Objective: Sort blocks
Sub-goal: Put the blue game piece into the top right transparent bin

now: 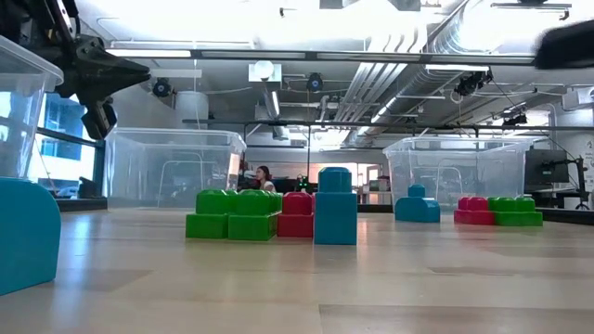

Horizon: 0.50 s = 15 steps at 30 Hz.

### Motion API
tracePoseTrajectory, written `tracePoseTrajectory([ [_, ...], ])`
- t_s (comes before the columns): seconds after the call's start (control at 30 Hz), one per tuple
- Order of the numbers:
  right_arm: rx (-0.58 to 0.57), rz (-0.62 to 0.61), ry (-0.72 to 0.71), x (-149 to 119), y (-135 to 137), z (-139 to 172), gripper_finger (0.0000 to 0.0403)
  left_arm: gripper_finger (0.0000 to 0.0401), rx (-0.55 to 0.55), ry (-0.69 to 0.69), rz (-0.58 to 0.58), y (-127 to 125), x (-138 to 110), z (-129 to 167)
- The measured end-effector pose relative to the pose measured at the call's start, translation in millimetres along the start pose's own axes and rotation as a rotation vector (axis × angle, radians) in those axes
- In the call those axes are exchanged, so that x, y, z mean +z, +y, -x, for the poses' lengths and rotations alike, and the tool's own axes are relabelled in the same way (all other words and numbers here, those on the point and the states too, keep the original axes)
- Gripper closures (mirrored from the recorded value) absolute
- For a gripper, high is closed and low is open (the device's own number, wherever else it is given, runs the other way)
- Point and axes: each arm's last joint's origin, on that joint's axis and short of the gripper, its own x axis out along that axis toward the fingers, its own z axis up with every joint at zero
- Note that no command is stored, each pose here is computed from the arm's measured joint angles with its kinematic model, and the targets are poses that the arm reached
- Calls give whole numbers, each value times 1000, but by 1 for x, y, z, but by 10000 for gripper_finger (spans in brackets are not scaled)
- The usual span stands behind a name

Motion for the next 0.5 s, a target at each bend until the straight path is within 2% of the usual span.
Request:
tracePoseTrajectory([
  [0.13,-65,34,-50,0,-21,24,392,382,-61,-69,-10,-7,7,1],
  [0.27,-126,-12,-129,-8,-57,59,396,382,-114,-165,-54,-16,18,3],
  [0.4,-248,-100,-133,-34,-102,96,398,382,-99,-260,-68,-24,30,7],
  [0.5,-306,-212,-232,-60,-138,127,399,382,-90,-305,-136,-33,41,10],
])
